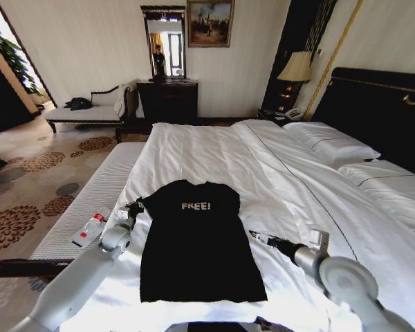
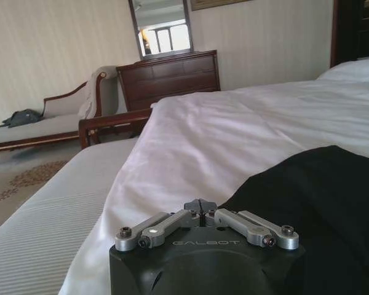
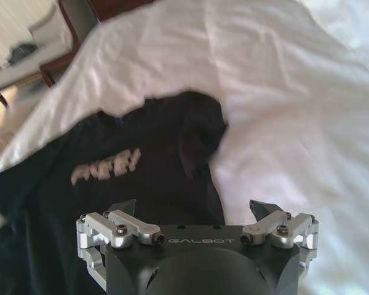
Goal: Fold the clothes on the bed.
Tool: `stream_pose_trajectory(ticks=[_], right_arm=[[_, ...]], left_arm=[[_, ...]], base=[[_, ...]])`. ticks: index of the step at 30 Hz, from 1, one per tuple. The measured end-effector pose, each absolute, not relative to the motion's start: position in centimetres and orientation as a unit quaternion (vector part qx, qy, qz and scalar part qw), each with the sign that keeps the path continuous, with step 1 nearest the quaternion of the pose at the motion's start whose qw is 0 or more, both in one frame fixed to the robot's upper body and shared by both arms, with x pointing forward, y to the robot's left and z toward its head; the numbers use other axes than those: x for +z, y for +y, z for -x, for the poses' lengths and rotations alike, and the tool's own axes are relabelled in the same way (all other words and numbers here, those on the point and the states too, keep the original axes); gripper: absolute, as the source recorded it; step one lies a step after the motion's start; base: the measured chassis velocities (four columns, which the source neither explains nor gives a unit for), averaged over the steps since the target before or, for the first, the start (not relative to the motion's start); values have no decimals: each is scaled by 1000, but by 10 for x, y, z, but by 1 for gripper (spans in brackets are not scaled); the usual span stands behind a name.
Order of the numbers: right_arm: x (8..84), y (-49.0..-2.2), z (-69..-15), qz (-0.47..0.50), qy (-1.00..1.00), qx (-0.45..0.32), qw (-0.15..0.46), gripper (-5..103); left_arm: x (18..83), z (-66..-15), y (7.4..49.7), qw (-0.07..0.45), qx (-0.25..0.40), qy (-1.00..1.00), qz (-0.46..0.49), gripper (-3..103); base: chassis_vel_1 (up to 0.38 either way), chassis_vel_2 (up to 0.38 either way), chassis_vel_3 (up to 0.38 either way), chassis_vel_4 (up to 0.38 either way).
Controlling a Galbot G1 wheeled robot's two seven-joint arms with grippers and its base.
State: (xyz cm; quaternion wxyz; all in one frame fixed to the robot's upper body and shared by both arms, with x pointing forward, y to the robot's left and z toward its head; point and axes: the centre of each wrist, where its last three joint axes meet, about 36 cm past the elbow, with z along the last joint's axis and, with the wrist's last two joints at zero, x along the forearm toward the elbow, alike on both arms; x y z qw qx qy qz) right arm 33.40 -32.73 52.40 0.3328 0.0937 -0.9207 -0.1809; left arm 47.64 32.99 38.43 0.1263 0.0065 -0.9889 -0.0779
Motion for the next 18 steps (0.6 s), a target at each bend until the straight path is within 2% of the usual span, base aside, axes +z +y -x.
stream_pose_trajectory(ticks=[9, 14, 18], right_arm=[[509, -350, -448, -125, -916, -231, 304, 100], [490, -344, -480, -132, -913, -233, 309, 100], [486, -339, -483, -136, -911, -233, 311, 100]], left_arm=[[379, -485, 354, 140, -76, -986, -43, 0], [376, -503, 354, 140, -62, -987, -57, 0], [373, -514, 350, 138, -52, -987, -62, 0]], base=[[0, 0, 0, 0], [0, 0, 0, 0], [0, 0, 0, 0]])
